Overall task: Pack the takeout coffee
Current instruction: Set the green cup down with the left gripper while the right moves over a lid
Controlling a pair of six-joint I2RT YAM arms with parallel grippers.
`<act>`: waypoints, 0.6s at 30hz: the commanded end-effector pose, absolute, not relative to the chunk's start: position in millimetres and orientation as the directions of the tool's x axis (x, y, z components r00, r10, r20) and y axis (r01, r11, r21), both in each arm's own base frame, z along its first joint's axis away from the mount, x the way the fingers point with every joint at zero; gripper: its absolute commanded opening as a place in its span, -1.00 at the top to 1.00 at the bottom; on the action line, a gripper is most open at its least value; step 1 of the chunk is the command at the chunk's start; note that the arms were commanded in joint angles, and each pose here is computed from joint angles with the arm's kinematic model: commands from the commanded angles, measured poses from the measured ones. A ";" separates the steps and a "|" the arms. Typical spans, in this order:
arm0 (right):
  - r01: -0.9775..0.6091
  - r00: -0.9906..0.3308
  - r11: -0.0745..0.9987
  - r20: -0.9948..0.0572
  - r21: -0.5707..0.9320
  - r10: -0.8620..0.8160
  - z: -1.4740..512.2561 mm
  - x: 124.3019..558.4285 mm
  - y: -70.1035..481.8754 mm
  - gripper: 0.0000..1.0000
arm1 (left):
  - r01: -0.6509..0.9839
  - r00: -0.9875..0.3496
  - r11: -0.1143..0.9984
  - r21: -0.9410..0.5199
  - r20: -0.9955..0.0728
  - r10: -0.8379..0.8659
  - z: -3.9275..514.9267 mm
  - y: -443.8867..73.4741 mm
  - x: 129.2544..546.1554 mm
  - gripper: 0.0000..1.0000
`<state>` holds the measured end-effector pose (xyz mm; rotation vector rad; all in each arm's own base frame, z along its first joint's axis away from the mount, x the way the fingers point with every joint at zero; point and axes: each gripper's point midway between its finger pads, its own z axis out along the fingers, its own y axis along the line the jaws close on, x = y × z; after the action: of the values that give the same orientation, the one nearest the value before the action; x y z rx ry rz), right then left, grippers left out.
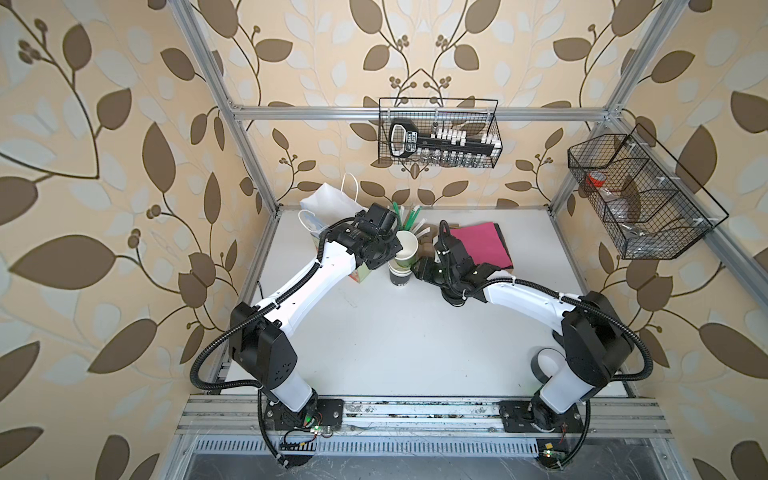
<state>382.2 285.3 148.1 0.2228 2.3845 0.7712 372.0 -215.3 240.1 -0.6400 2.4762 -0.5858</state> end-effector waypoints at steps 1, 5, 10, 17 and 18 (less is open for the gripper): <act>-0.044 -0.780 0.819 -0.532 0.572 0.329 163.4 388.7 284.8 -0.08 | -0.274 -0.725 0.809 -0.520 -0.441 -0.529 280.2 -205.9 366.9 1.00; -0.053 -0.782 0.824 -0.537 0.565 0.317 168.1 390.2 283.4 -0.09 | -0.256 -0.709 0.813 -0.523 -0.470 -0.526 295.5 -200.3 363.8 1.00; -0.065 -0.755 0.861 -0.588 0.505 0.288 184.9 384.4 263.4 -0.14 | -0.229 -0.729 0.827 -0.514 -0.472 -0.495 302.1 -196.1 347.3 1.00; -0.028 -0.758 0.940 -0.621 0.341 0.202 190.8 361.0 205.9 -0.53 | -0.166 -0.802 0.877 -0.450 -0.456 -0.386 265.0 -195.2 295.0 1.00; -0.026 -0.767 0.945 -0.613 0.325 0.190 186.8 357.3 200.4 -0.62 | -0.159 -0.813 0.881 -0.445 -0.448 -0.373 256.4 -195.7 287.3 1.00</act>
<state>371.9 228.3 206.7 0.1459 2.3237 0.5780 308.9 -202.6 268.8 -0.4454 2.4742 -0.5739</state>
